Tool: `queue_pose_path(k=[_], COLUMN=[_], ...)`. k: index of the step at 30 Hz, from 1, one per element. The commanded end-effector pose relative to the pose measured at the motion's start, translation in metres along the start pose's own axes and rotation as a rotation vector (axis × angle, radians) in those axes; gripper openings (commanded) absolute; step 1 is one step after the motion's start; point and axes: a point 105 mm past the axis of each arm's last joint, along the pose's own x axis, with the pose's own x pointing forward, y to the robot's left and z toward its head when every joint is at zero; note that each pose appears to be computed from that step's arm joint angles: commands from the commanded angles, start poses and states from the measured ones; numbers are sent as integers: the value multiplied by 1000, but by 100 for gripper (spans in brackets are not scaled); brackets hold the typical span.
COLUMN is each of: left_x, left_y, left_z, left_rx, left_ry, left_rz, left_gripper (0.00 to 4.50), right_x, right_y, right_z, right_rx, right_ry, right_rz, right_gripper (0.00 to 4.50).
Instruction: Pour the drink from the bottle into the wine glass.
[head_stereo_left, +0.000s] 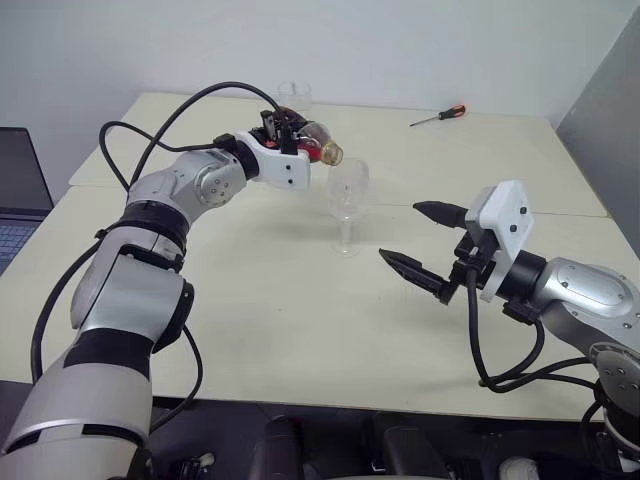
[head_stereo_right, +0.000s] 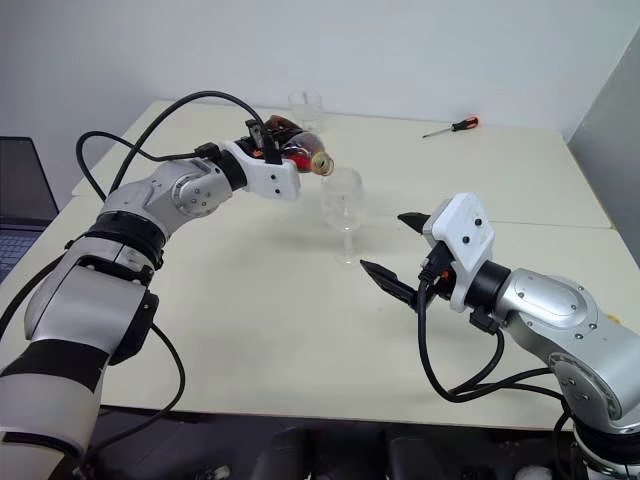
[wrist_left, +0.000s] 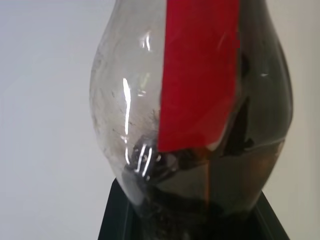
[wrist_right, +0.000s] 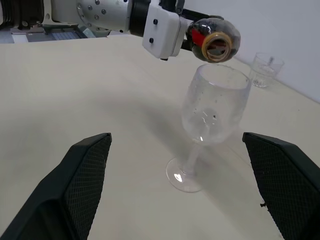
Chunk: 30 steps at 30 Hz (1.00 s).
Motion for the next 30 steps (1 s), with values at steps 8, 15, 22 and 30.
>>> queue_pose_path(k=[8, 15, 22, 30], left_x=[5, 5, 4, 4], left_y=[40, 40, 40, 41], left_z=[3, 3, 2, -1], left_rx=[73, 101, 127, 141], left_ry=[-8, -5, -5, 10], left_rz=[90, 79, 63, 60], left_gripper=[77, 76, 76, 76], right_x=[-1, -1, -1, -1], right_y=[4, 5, 6, 6], right_z=[9, 8, 6, 5], right_rx=[-53, -57, -58, -59], right_ry=[-19, -12, -6, 0], right_rz=[12, 15, 19, 18], right_gripper=[450, 450, 450, 450])
